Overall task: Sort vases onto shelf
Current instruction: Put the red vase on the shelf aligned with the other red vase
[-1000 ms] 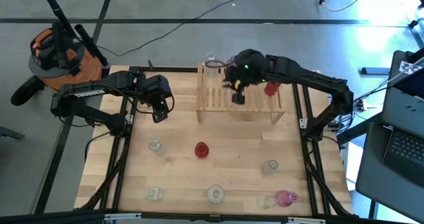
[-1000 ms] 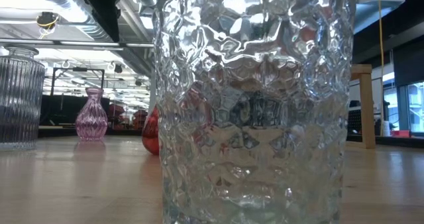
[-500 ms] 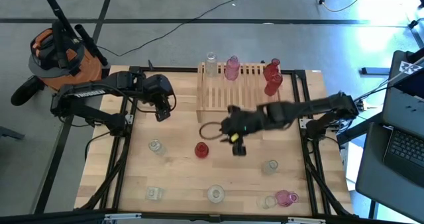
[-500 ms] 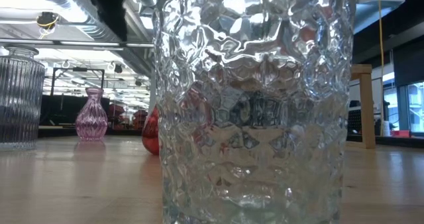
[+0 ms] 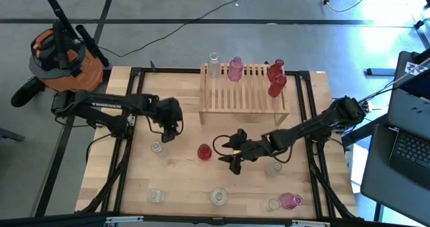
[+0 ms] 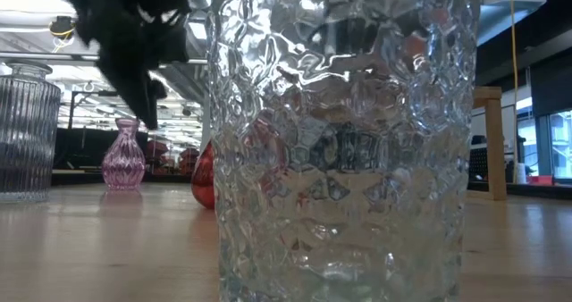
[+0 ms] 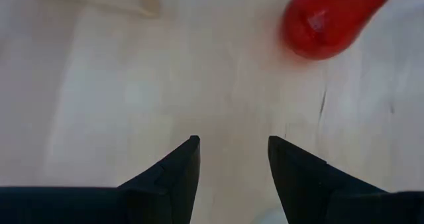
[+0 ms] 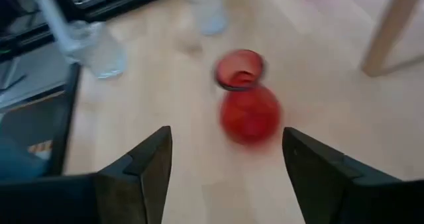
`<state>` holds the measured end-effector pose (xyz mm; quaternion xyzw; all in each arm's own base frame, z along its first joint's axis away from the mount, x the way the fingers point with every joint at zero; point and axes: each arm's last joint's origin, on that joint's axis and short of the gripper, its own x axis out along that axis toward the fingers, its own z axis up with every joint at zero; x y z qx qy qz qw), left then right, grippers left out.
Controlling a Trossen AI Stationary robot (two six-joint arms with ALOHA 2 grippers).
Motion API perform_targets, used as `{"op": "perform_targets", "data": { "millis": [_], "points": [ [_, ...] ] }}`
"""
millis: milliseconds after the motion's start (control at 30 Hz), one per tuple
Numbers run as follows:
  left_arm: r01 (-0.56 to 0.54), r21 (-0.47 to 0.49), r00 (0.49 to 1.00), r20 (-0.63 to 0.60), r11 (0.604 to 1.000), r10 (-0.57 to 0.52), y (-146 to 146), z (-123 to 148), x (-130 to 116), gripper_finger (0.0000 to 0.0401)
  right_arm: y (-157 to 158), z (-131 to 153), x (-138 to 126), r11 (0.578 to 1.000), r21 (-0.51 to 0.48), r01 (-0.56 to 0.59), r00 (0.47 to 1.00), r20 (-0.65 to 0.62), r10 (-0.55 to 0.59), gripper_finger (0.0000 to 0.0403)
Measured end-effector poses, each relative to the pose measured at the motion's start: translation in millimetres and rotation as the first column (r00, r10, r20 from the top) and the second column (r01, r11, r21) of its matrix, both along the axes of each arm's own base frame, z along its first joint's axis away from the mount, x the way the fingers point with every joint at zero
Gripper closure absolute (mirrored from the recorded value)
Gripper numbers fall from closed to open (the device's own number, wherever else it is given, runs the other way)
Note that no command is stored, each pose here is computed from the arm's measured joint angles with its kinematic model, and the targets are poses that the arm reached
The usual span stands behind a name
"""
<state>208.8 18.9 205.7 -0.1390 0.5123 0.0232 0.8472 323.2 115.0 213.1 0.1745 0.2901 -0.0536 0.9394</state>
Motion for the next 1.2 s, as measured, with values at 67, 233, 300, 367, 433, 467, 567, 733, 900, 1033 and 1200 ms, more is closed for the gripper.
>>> {"op": "perform_targets", "data": {
  "millis": [67, 233, 300, 367, 433, 467, 567, 733, 900, 1033, 1200],
  "points": [
    [0.021, 0.001, 0.999, 0.041, 1.0, -0.021, -6.0, -15.1, -0.6, 0.023, -1.7, -8.5, -2.0, 1.0, -0.025, 0.018, 1.0, -0.024, -0.019, 0.0176],
    [0.077, 0.017, 0.981, 0.178, 0.997, -0.078, -19.8, -34.9, 1.0, 0.023, -5.1, -22.1, 4.8, 0.997, -0.054, 0.048, 0.998, -0.04, -0.05, 0.0179],
    [0.094, 0.025, 0.97, 0.221, 0.995, -0.097, -23.5, -37.3, 1.9, 0.023, -5.2, -31.2, 8.4, 0.997, -0.06, 0.05, 0.997, -0.051, -0.054, 0.018],
    [0.104, 0.029, 0.962, 0.25, 0.994, -0.108, -25.0, -37.2, 3.2, 0.023, -6.4, -37.7, 14.9, 0.997, -0.049, 0.06, 0.998, -0.03, -0.061, 0.018],
    [0.119, 0.009, 0.962, 0.247, 0.993, -0.117, -25.1, -38.9, 4.2, 0.023, -8.3, -41.8, 21.3, 0.997, -0.037, 0.064, 0.998, 0.002, -0.064, 0.018],
    [0.129, -0.009, 0.963, 0.239, 0.992, -0.123, -24.8, -41.3, 5.3, 0.023, -8.5, -44.5, 24.8, 0.997, -0.035, 0.064, 0.998, 0.02, -0.063, 0.018],
    [0.163, -0.078, 0.968, 0.207, 0.983, -0.144, -24.5, -51.1, 9.2, 0.023, -13.9, -54.8, 31.2, 0.997, -0.042, 0.068, 0.997, 0.023, -0.067, 0.018],
    [0.23, -0.167, 0.961, 0.196, 0.959, -0.196, -27.9, -67.2, 21.1, 0.0239, -20.2, -56.8, 47.4, 0.998, -0.058, -0.007, 0.999, 0.045, 0.009, 0.018],
    [0.285, -0.156, 0.927, 0.295, 0.946, -0.231, -35.8, -71.9, 37.1, 0.0256, -25.7, -53.9, 64.8, 0.994, -0.095, -0.056, 0.997, 0.056, 0.061, 0.018],
    [0.286, -0.136, 0.91, 0.349, 0.949, -0.224, -38.1, -73.3, 44.4, 0.0267, -26.1, -49.9, 75.5, 0.986, -0.141, -0.085, 0.993, 0.075, 0.096, 0.018],
    [0.285, -0.12, 0.881, 0.423, 0.951, -0.211, -38.3, -71.3, 52.6, 0.0274, -26.3, -51.6, 82.4, 0.979, -0.159, -0.127, 0.988, 0.064, 0.139, 0.018]
  ]
}}
